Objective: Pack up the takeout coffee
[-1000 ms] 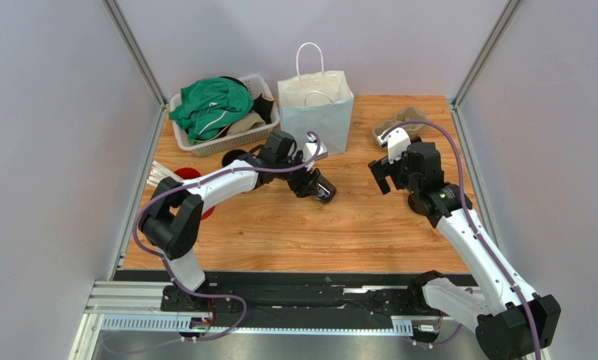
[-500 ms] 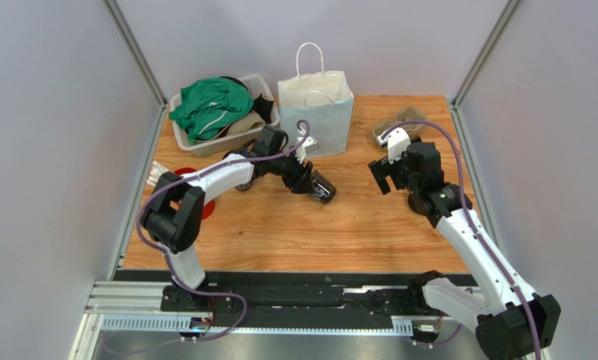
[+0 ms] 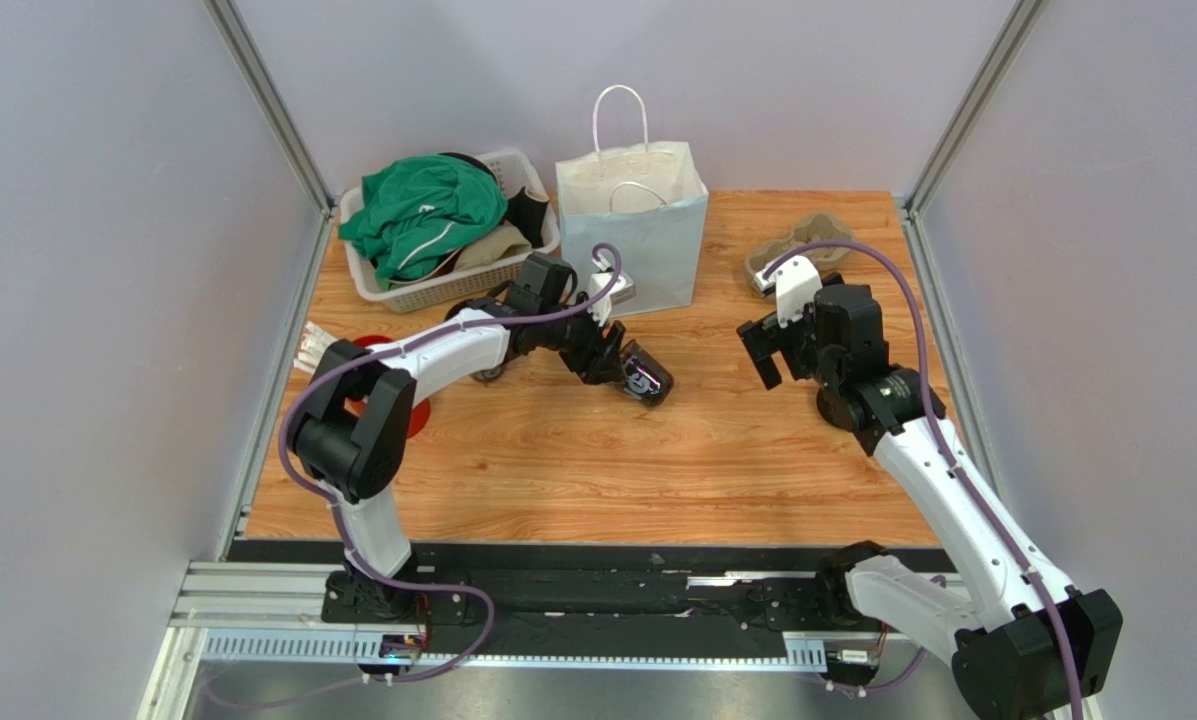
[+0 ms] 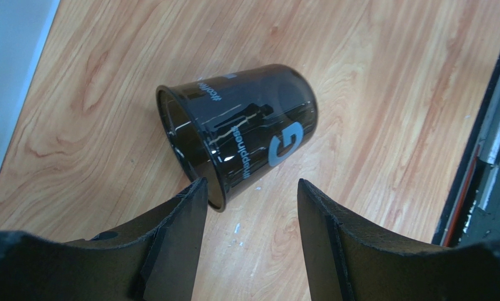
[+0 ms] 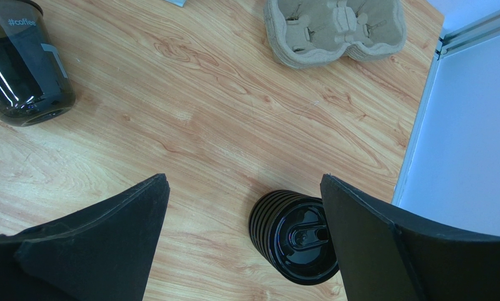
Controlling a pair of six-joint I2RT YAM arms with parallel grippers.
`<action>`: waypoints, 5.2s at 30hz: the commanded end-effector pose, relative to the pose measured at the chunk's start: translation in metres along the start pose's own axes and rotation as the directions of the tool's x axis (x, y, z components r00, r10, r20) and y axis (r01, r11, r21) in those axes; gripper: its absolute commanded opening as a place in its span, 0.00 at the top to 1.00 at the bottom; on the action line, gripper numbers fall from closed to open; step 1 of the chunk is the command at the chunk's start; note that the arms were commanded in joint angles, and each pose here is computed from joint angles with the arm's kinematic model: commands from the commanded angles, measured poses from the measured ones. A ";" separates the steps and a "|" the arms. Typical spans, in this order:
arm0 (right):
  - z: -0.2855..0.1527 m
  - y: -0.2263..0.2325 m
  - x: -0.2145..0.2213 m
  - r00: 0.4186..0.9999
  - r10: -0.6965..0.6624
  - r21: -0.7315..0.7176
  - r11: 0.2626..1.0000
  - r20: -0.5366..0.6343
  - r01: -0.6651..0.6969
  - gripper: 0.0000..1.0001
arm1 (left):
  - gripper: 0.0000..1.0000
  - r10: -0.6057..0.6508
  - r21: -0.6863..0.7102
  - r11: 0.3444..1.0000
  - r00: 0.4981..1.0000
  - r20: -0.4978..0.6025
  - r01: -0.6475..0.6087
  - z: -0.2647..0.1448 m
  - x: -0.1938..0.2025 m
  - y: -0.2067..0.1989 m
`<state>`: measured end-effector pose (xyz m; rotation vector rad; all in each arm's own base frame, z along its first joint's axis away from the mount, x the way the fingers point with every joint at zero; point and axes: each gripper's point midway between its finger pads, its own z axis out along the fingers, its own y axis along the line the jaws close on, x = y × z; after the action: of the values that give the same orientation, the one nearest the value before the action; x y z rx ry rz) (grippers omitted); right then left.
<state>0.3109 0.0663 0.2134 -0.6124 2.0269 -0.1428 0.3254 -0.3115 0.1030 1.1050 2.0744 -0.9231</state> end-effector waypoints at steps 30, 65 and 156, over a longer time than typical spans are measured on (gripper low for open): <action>-0.005 -0.005 -0.019 0.998 0.003 0.006 1.000 0.059 -0.003 0.02 | 0.83 0.038 0.087 0.995 0.998 0.051 -0.042 0.003 -0.029 -0.002; -0.014 -0.015 -0.025 0.996 0.005 0.051 0.999 0.085 -0.009 0.02 | 0.85 0.475 -0.088 0.796 0.709 -0.521 -0.598 -0.027 0.038 -0.041; 0.029 -0.035 0.140 0.921 0.031 0.018 0.999 -0.388 -0.026 0.76 | 0.04 0.329 -0.452 0.814 0.931 -0.159 -0.365 -0.156 -0.018 -0.022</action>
<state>0.2861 -0.0252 0.0976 -0.6030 2.4487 -0.2667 0.2804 -0.2028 0.2109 1.2359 1.9171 -0.1718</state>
